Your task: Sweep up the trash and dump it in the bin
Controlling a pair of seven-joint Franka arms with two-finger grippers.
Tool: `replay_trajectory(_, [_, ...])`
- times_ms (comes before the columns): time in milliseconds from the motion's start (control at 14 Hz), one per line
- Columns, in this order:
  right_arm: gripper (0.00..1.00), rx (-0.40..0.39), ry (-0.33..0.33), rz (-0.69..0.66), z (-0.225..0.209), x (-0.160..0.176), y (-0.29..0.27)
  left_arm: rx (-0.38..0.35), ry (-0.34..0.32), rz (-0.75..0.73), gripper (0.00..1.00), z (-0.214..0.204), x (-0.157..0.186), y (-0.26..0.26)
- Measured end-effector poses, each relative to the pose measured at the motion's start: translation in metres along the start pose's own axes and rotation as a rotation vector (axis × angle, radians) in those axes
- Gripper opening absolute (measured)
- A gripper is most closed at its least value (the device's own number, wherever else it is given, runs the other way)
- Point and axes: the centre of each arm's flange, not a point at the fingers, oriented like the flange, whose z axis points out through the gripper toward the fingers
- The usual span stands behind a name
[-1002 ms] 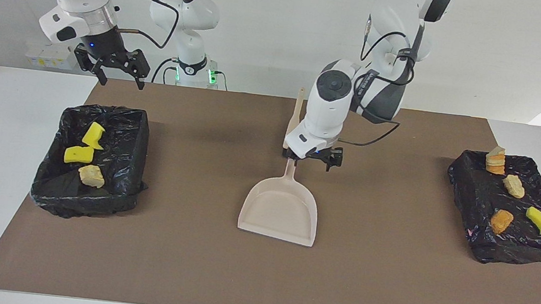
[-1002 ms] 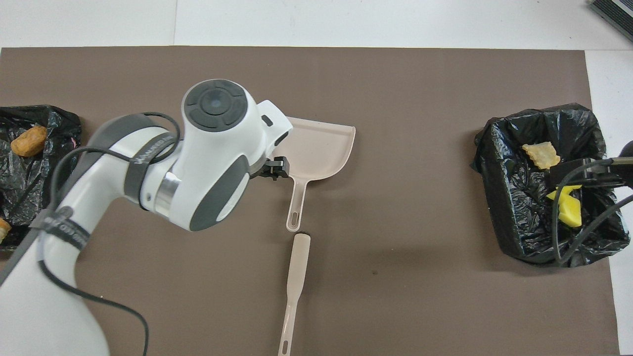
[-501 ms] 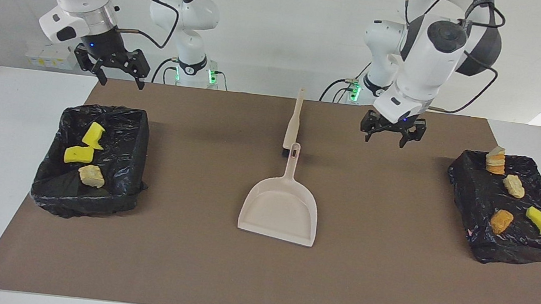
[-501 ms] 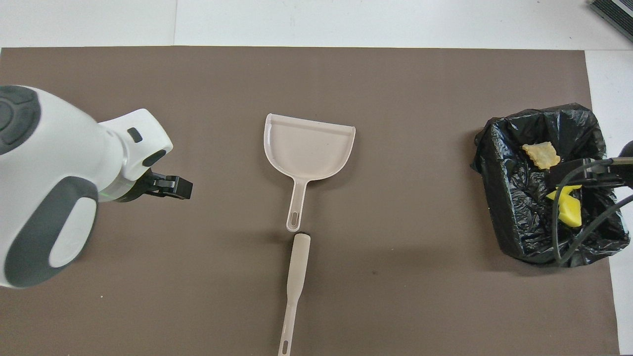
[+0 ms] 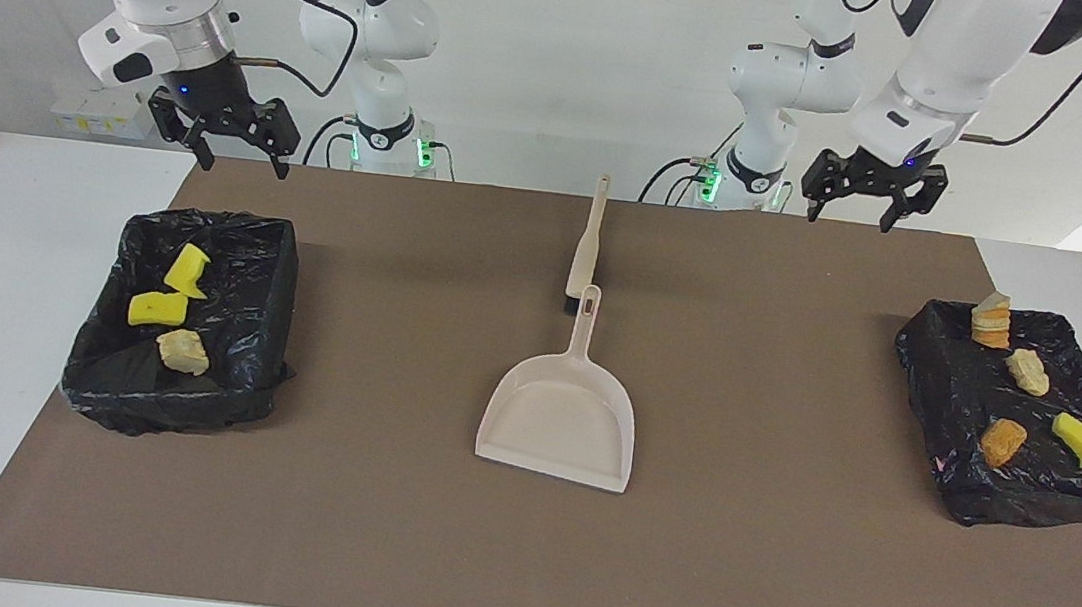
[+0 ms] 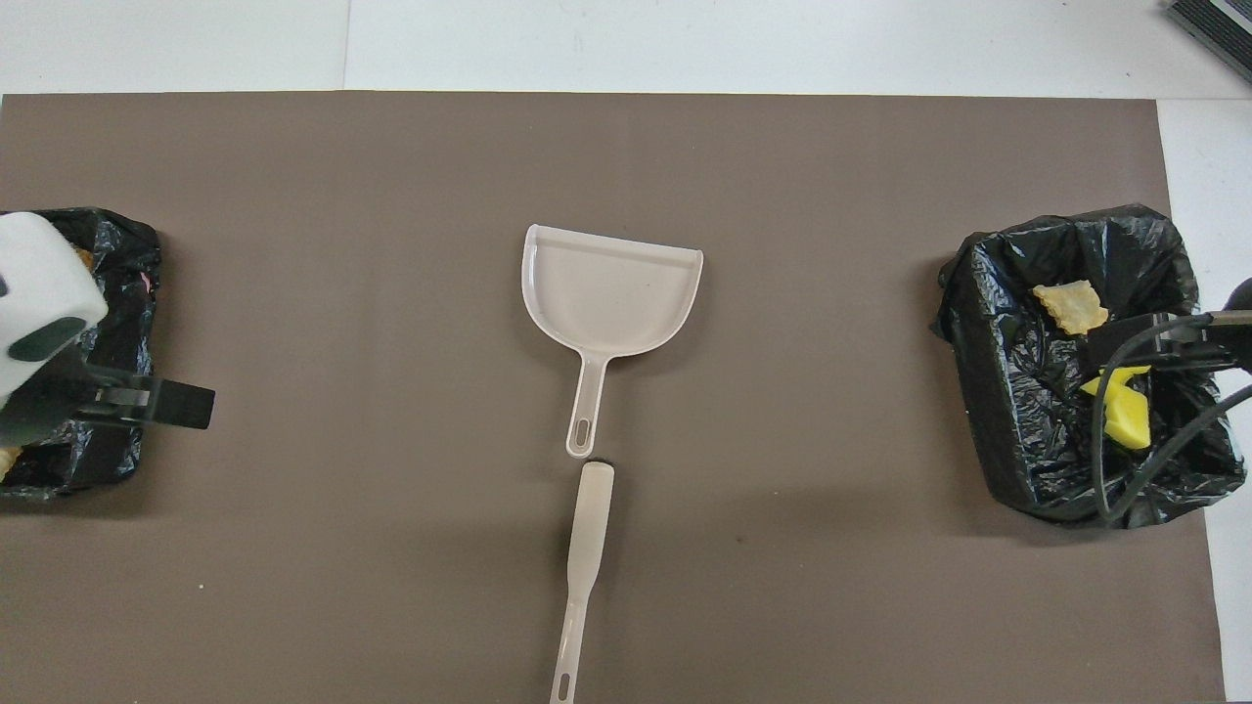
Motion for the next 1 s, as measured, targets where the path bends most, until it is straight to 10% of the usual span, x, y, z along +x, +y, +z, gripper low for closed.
replay_trajectory(1002, [1.0,0.0,0.0,0.0,0.0,0.0,0.0,-0.015,-0.032,0.008,1.0,-0.032,0.027,-0.036])
